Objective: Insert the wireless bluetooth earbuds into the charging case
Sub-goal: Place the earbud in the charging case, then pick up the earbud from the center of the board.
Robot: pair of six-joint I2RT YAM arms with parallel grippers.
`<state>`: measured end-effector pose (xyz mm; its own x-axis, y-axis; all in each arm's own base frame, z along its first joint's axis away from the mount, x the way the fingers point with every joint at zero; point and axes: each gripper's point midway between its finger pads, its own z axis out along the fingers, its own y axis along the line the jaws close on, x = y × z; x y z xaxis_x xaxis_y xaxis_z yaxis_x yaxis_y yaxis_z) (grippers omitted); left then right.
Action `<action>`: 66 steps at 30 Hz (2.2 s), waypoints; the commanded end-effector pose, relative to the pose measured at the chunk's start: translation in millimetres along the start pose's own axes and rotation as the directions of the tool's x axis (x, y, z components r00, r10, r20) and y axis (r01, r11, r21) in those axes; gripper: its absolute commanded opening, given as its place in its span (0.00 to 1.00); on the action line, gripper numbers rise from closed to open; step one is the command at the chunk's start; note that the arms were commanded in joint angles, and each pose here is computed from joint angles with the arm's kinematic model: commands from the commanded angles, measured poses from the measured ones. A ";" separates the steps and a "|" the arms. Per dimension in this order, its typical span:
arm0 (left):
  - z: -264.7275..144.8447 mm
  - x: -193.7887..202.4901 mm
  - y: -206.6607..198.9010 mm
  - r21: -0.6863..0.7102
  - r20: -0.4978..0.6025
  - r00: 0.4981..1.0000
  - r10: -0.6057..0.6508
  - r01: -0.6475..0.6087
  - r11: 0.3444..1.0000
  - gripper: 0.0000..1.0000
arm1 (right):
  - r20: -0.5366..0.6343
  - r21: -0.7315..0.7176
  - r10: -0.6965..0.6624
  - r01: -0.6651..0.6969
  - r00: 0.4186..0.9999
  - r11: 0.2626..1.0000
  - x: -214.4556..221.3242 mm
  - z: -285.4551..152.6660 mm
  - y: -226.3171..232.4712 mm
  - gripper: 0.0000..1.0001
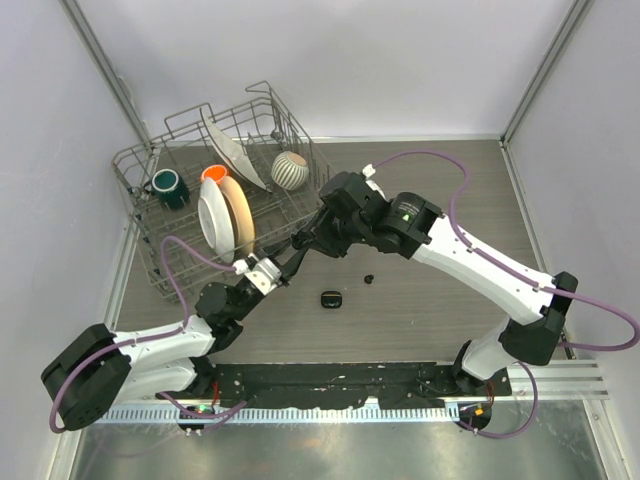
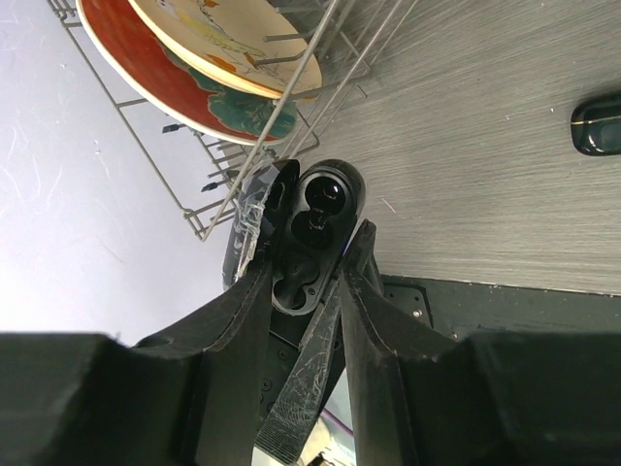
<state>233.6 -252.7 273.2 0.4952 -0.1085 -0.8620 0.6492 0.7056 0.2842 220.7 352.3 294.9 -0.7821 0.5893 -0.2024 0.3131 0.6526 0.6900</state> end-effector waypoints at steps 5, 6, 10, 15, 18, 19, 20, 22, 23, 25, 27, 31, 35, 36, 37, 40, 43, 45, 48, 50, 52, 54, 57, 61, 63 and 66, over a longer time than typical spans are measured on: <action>4.0 -81.4 27.0 -0.107 0.301 0.954 -0.002 0.036 0.994 0.00 | 0.058 -0.269 -0.060 0.073 0.997 0.960 -14.5 -54.0 41.3 0.40; 3.7 -79.2 31.7 -0.133 0.292 0.956 -0.003 0.044 0.990 0.00 | 0.061 -0.288 -0.064 0.079 0.996 0.954 -15.0 -58.3 42.2 0.41; 3.5 -78.2 36.3 -0.150 0.289 0.957 -0.013 0.058 0.987 0.00 | 0.084 -0.362 -0.085 0.110 0.993 0.926 -19.5 -80.1 47.9 0.41; 3.2 -82.7 39.3 -0.152 0.304 0.952 -0.030 0.080 0.985 0.00 | 0.217 -0.362 -0.122 0.196 0.969 0.911 -43.5 -107.7 28.6 0.41; 1.0 -87.2 43.0 -0.161 0.317 0.948 -0.038 0.094 0.982 0.00 | 0.303 -0.351 -0.132 0.239 0.944 0.905 -63.8 -121.7 20.3 0.41; -0.2 -86.9 43.4 -0.164 0.317 0.948 -0.040 0.096 0.982 0.00 | 0.313 -0.338 -0.142 0.249 0.939 0.908 -67.3 -122.4 16.9 0.41; -1.2 -89.1 45.5 -0.172 0.323 0.945 -0.044 0.104 0.980 0.00 | 0.328 -0.330 -0.142 0.254 0.934 0.909 -74.1 -124.8 15.2 0.41; -3.5 -93.1 47.4 -0.177 0.334 0.942 -0.045 0.110 0.978 0.00 | 0.345 -0.276 -0.180 0.283 0.921 0.918 -83.4 -121.8 4.1 0.41; -3.9 -95.7 47.9 -0.177 0.341 0.939 -0.048 0.115 0.977 0.00 | 0.339 -0.260 -0.186 0.282 0.922 0.923 -87.3 -119.5 -1.2 0.41; -5.3 -99.9 49.1 -0.177 0.354 0.934 -0.055 0.124 0.976 0.00 | 0.333 -0.231 -0.208 0.294 0.920 0.928 -105.4 -113.6 -15.1 0.41; -5.8 -103.3 49.0 -0.171 0.365 0.929 -0.066 0.137 0.976 0.00 | 0.342 -0.145 -0.231 0.294 0.911 0.945 -128.0 -95.5 -44.7 0.41; -8.8 -110.7 49.3 -0.159 0.386 0.918 -0.089 0.162 0.974 0.00 | 0.324 0.028 -0.394 0.407 0.860 0.913 -149.5 -60.6 -99.2 0.41; -10.5 -116.8 47.9 -0.143 0.389 0.916 -0.095 0.162 0.976 0.00 | 0.088 0.208 -0.527 0.502 0.845 0.839 -136.2 4.6 -171.6 0.38; -10.3 -117.5 47.1 -0.138 0.388 0.916 -0.098 0.163 0.977 0.00 | 0.053 0.224 -0.527 0.505 0.848 0.834 -132.7 16.0 -182.8 0.35; -10.7 -117.8 47.0 -0.136 0.387 0.917 -0.097 0.161 0.978 0.00 | 0.029 0.240 -0.525 0.504 0.851 0.830 -131.0 26.8 -191.8 0.34; -12.3 -121.9 46.7 -0.131 0.395 0.914 -0.095 0.158 0.979 0.00 | -0.042 0.242 -0.513 0.507 0.857 0.827 -118.7 56.0 -215.7 0.33; -14.3 -124.2 47.4 -0.132 0.389 0.916 -0.093 0.155 0.979 0.00 | -0.088 0.198 -0.441 0.450 0.893 0.871 -100.9 76.1 -223.7 0.32; -15.0 -124.8 47.9 -0.135 0.387 0.918 -0.084 0.147 0.980 0.00 | -0.116 0.170 -0.419 0.434 0.900 0.885 -90.8 85.0 -229.4 0.32; -16.6 -127.8 49.5 -0.139 0.394 0.916 -0.080 0.146 0.979 0.00 | -0.118 0.109 -0.425 0.437 0.898 0.893 -88.8 94.6 -217.6 0.30; -16.9 -127.7 49.3 -0.139 0.394 0.916 -0.079 0.144 0.980 0.00 | -0.129 0.081 -0.417 0.429 0.900 0.900 -86.2 99.2 -206.5 0.29; -18.1 -128.8 50.1 -0.142 0.396 0.915 -0.078 0.145 0.979 0.00 | -0.126 0.069 -0.433 0.444 0.892 0.893 -81.3 104.6 -197.9 0.29; -18.9 -127.2 49.5 -0.142 0.391 0.917 -0.079 0.144 0.979 0.00 | -0.134 0.079 -0.425 0.438 0.895 0.896 -79.4 111.7 -195.0 0.29; -19.6 -125.2 49.5 -0.144 0.386 0.919 -0.078 0.144 0.979 0.00 | -0.166 0.171 -0.416 0.442 0.894 0.881 -75.8 126.3 -206.5 0.27; -21.1 -126.5 50.0 -0.145 0.387 0.919 -0.079 0.146 0.979 0.00 | -0.162 0.261 -0.416 0.446 0.895 0.856 -80.3 136.3 -213.3 0.27; -22.2 -126.0 50.1 -0.147 0.387 0.919 -0.079 0.146 0.978 0.00 | -0.150 0.317 -0.418 0.444 0.896 0.838 -85.7 140.3 -222.8 0.27; -23.2 -126.6 51.3 -0.152 0.388 0.918 -0.075 0.144 0.978 0.00 | -0.148 0.346 -0.424 0.448 0.894 0.824 -88.4 144.4 -226.4 0.26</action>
<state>201.1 -203.1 359.8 0.5624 -0.3811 -0.7338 0.6440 0.7585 0.0997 278.9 226.5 47.4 -0.9396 0.1517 -0.3070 0.0601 0.9557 0.2882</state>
